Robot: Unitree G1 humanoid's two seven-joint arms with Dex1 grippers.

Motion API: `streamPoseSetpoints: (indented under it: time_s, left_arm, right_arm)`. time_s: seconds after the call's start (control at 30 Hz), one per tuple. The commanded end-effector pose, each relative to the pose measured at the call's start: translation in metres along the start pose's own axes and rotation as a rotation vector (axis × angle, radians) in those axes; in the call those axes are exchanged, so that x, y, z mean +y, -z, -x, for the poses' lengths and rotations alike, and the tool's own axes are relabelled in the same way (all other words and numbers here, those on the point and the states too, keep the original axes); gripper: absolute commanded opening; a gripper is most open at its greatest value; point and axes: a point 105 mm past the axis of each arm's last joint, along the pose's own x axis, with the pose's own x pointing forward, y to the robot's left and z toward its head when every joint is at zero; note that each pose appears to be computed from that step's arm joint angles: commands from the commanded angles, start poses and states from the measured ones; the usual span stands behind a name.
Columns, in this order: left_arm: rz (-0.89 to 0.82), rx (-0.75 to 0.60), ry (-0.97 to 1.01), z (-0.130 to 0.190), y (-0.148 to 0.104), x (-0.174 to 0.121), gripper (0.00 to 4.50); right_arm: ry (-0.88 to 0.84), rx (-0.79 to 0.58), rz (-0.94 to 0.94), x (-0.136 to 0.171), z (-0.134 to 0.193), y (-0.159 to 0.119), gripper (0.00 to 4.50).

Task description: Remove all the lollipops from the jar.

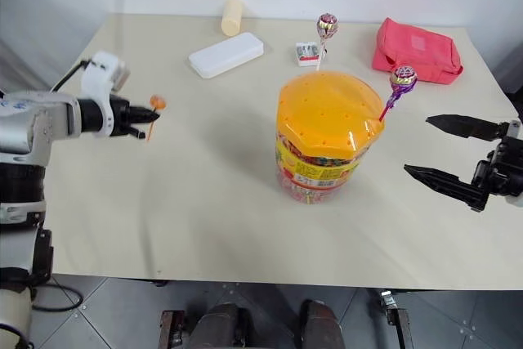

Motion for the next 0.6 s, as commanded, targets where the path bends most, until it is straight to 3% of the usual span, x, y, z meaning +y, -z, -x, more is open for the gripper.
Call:
streamPoseSetpoints:
  time_s: [0.03, 0.07, 0.23, 0.4, 0.57, 0.6]
  left_arm:
    - [0.034, 0.114, -0.130, 0.005, 0.023, 0.019, 0.02]
    - [0.053, 0.145, -0.134, 0.006, 0.030, 0.020, 0.02]
    - [0.066, 0.162, -0.167, 0.010, 0.034, 0.026, 1.30]
    - [-0.003, 0.082, -0.078, 0.028, -0.001, 0.006, 2.77]
    - [-0.107, -0.095, 0.053, 0.040, -0.056, -0.025, 4.32]
    - [-0.130, -0.138, 0.104, 0.041, -0.068, -0.036, 4.45]
  right_arm:
    - [0.002, -0.013, 0.039, -0.005, -0.002, -0.005, 4.50]
    - [0.001, -0.014, 0.040, -0.006, -0.003, -0.005, 4.50]
    - [-0.002, -0.014, 0.043, -0.009, -0.006, -0.004, 4.50]
    - [0.006, -0.006, 0.050, -0.012, -0.004, -0.006, 4.50]
    - [0.026, 0.005, 0.065, -0.015, 0.000, -0.006, 4.50]
    - [0.031, 0.005, 0.067, -0.015, 0.000, -0.007, 4.50]
